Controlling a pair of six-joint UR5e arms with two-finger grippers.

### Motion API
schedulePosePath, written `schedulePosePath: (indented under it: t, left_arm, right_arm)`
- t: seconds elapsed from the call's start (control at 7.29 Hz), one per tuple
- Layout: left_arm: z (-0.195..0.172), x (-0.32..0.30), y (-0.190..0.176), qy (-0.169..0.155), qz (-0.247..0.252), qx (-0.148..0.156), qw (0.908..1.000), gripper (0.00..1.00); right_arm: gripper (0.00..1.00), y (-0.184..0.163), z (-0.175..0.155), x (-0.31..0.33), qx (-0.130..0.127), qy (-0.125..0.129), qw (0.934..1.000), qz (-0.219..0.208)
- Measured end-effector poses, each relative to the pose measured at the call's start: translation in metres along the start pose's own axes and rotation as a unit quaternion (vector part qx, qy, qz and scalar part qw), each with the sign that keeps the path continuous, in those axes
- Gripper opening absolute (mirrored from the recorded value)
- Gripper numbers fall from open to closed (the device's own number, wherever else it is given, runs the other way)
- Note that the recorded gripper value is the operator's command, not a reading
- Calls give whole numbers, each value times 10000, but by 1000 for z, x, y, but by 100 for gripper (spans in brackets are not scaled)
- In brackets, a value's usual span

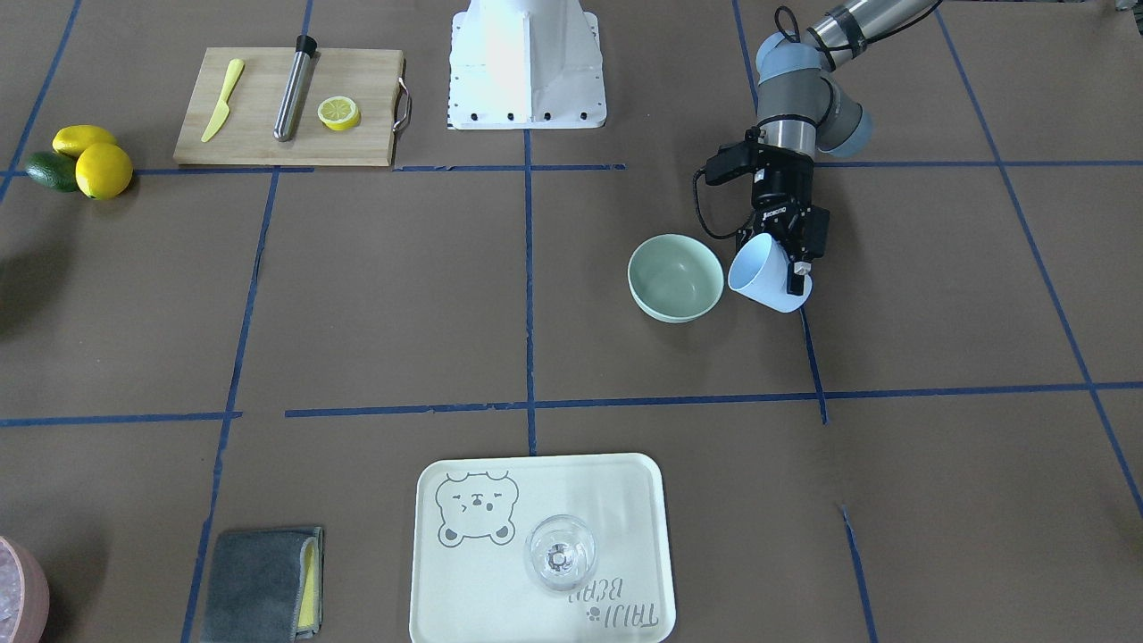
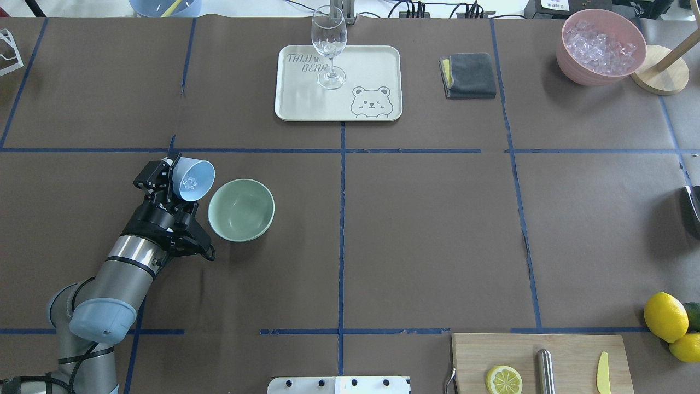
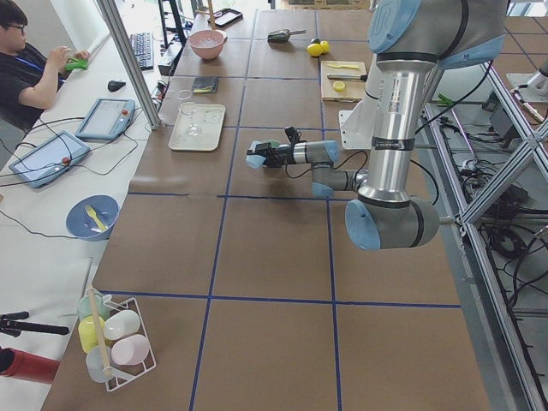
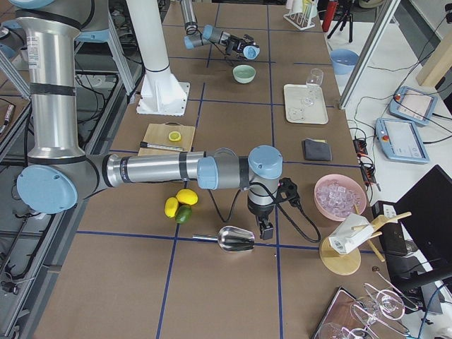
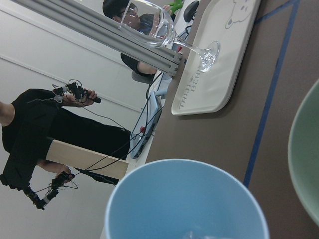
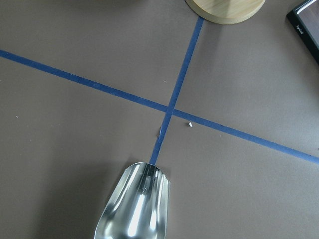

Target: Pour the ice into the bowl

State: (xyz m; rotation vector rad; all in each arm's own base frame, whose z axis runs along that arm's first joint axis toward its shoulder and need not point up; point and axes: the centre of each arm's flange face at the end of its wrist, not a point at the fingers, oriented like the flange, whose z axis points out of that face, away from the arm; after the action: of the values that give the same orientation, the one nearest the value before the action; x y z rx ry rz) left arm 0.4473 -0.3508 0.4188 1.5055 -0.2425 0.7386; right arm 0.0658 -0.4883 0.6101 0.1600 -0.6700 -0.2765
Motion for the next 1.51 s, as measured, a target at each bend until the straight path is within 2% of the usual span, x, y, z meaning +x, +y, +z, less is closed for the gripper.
schedulePosePath:
  t: [0.27,0.55,0.82,1.23,1.51]
  left_arm:
    - [1,-1,-7,-15,806,27,9967,0]
    - [1,-1,-15,-43,1548,51,9879,0]
    - [0,-2,-23,-99,2249,53,9743,0]
    - [-3,-3,-27,-236,3298,-77,9437,0]
    - [-7,-1,-28,-283,3601,-133,9324,0]
  right_arm:
    - [100,2,2,1,-16,-4,10000,14]
    - [100,3,2,1,-25,-6,10000,21]
    - [100,5,3,1,-34,-8,10000,33]
    - [100,7,4,3,-41,-10,10000,54]
    - [100,8,3,3,-38,-8,10000,62]
